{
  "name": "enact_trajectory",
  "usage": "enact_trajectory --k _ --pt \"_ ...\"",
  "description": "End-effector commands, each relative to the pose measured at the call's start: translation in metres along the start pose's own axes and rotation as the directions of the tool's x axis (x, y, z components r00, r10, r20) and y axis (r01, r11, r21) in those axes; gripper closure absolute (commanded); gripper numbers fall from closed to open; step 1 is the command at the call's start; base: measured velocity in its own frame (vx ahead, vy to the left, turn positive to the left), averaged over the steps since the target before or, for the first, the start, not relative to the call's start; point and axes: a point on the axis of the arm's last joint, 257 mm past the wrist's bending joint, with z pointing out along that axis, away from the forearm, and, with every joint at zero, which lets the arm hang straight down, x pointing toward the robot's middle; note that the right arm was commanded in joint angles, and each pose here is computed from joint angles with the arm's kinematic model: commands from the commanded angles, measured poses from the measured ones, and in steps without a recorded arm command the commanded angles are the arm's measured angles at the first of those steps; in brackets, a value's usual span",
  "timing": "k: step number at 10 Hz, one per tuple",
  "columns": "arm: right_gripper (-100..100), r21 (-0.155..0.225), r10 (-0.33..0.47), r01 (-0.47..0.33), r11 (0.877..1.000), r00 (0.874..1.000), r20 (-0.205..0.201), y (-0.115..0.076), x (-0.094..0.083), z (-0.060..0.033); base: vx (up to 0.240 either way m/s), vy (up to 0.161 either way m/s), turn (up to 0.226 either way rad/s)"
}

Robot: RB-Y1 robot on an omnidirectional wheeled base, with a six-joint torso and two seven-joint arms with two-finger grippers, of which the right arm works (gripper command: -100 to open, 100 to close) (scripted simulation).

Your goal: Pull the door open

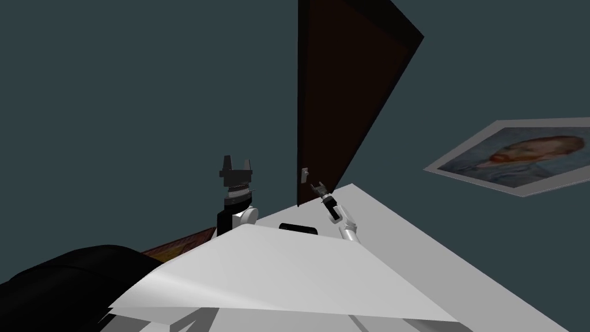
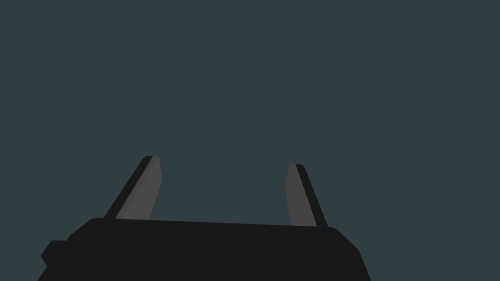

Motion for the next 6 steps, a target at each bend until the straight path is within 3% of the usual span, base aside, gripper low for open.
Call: enact_trajectory --k 1,2,6 --pt "-100 -0.010 -0.031 0.031 0.999 0.999 -0.028 0.002 0.010 0.0012 0.172 0.071 0.009" --pt "-100 -0.006 -0.019 0.019 1.000 1.000 -0.017 0.002 0.007 0.0010 0.076 0.037 -0.001" --pt "-100 0.103 -0.030 0.033 0.994 0.999 -0.023 -0.056 0.008 -0.0051 0.030 0.041 0.301"
